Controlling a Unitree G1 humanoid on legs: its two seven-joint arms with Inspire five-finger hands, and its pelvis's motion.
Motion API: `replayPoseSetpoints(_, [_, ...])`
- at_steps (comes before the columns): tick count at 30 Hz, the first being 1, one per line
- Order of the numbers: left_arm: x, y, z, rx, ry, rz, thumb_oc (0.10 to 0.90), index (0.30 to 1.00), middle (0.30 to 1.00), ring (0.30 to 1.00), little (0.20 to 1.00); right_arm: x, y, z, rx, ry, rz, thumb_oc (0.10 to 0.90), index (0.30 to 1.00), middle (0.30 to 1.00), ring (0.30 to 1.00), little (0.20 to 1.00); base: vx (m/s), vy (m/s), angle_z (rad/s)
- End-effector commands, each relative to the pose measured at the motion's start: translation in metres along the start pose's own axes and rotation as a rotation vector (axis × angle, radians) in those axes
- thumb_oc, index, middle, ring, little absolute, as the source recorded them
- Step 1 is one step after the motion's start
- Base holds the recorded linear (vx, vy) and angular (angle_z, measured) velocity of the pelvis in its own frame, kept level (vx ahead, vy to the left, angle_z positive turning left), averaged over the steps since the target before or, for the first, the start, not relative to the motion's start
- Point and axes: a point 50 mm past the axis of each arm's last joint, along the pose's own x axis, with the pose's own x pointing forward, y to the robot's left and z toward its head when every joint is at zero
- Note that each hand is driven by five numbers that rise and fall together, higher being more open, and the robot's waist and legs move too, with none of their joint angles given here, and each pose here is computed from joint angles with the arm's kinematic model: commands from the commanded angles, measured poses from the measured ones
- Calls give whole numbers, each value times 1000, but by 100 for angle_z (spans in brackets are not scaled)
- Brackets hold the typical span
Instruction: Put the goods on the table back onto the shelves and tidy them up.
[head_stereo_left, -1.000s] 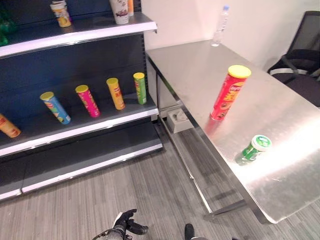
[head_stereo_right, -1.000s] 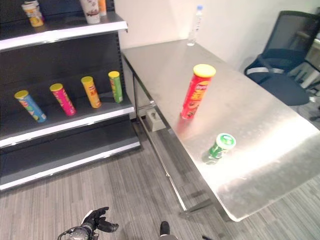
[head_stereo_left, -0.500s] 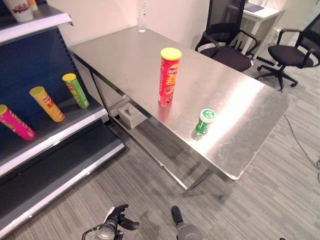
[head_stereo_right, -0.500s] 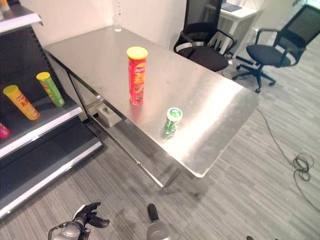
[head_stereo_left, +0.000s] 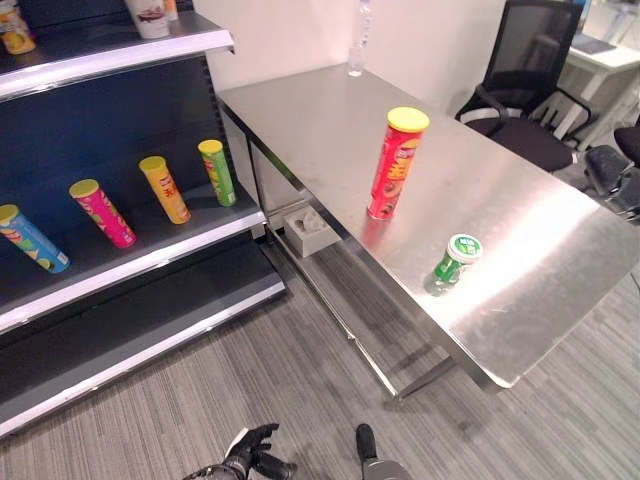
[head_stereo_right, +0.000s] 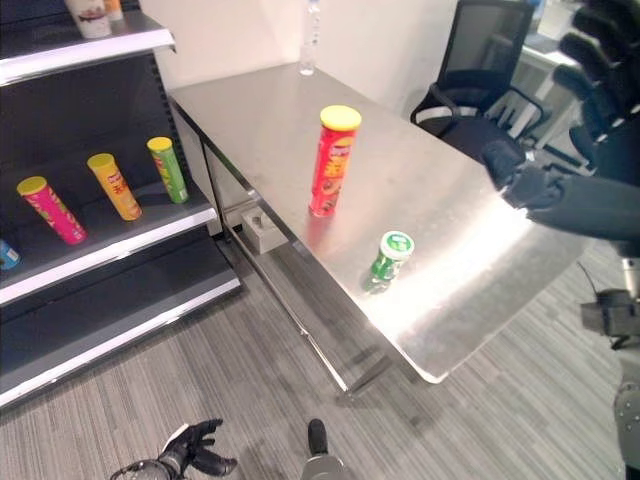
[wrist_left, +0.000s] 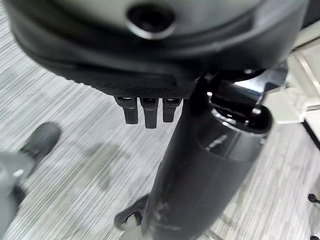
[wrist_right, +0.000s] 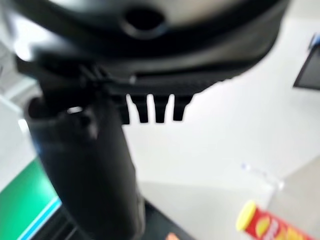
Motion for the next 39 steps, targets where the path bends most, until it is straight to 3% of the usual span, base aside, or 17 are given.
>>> replayPoseSetpoints(1, [6, 22, 40, 35, -147, 41, 800, 900, 900, 900, 900, 8, -10, 14, -127, -59, -30, 800, 900, 900, 900, 900, -14, -20, 20])
replayPoseSetpoints(13, [7, 27, 41, 13, -143, 65, 800, 900, 900, 900, 900, -20, -24, -20, -254, 184, -97, 800, 900, 900, 900, 900, 6, -24, 4])
replayPoseSetpoints(26, [7, 27, 38, 28, -122, 64, 800, 900, 900, 900, 900, -59, -3, -84, -238, 469, -148, 800, 900, 900, 900, 900, 17, -29, 1])
replayPoseSetpoints(39, [5, 26, 33, 45, -107, 66, 800, 900, 900, 900, 900, -55, 7, -98, -250, 454, -252, 800, 900, 900, 900, 900, 33, -35, 3])
